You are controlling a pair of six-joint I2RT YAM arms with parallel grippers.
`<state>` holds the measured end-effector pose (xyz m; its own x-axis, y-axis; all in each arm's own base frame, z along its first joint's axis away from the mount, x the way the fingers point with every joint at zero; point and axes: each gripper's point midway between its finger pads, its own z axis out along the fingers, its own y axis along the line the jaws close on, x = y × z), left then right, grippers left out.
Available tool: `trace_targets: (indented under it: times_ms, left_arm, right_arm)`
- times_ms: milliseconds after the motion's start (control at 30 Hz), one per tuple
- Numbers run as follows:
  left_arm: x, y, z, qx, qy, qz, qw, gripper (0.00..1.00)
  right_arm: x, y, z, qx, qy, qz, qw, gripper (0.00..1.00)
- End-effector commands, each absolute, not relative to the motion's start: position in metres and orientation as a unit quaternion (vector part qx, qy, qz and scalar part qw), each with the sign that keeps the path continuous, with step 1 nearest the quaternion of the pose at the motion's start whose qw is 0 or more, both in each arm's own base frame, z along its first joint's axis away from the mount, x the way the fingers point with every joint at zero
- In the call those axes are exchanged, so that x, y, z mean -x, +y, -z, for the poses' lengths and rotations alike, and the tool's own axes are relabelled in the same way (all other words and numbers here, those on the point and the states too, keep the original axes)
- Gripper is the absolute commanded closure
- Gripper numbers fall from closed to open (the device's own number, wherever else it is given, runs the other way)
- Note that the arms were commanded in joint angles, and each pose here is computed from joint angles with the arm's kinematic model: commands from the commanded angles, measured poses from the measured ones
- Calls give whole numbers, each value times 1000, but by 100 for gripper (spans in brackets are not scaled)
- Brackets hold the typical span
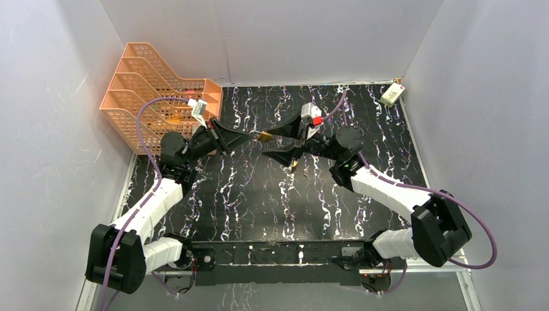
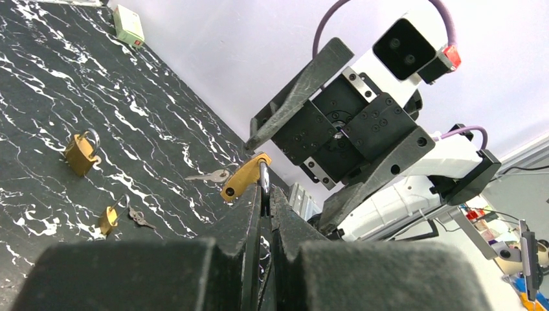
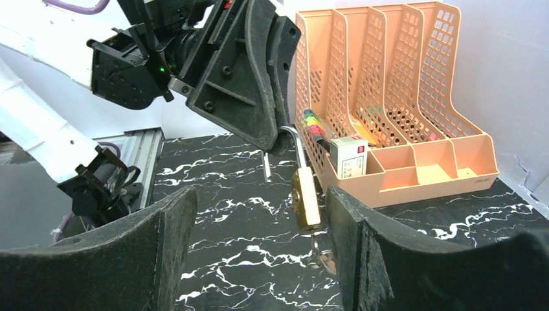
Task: Lock with the key
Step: Lock the lock.
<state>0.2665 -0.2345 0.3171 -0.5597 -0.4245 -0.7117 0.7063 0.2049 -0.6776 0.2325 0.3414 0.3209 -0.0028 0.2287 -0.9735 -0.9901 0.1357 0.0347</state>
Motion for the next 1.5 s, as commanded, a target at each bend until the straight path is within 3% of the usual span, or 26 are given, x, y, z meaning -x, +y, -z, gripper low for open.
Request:
trace_targets:
  times_ms: [0,700,1000,1133,1467]
  left_arm:
    - [-254,-238,-357,-165,576,626,499,100]
    - [-250,-241,-357,-172,573,629,497,100]
    - [-250,-240,-356,-172,573,627,498,100]
    - [-250,-241,-355,-172,574,627,497,100]
    - [-249,-240,-355,-173,573,628,497,100]
  right_arm:
    - [-235,341,-341,394,449,-512,617,21]
    - [-235,349,-337,400,452,-532,594,26]
    - [-240,348,-334,387,470,-527,593,35]
    - [-242,343,-334,374,477,-522,600,45]
    - [-245,338,-331,362,486,-517,605,46]
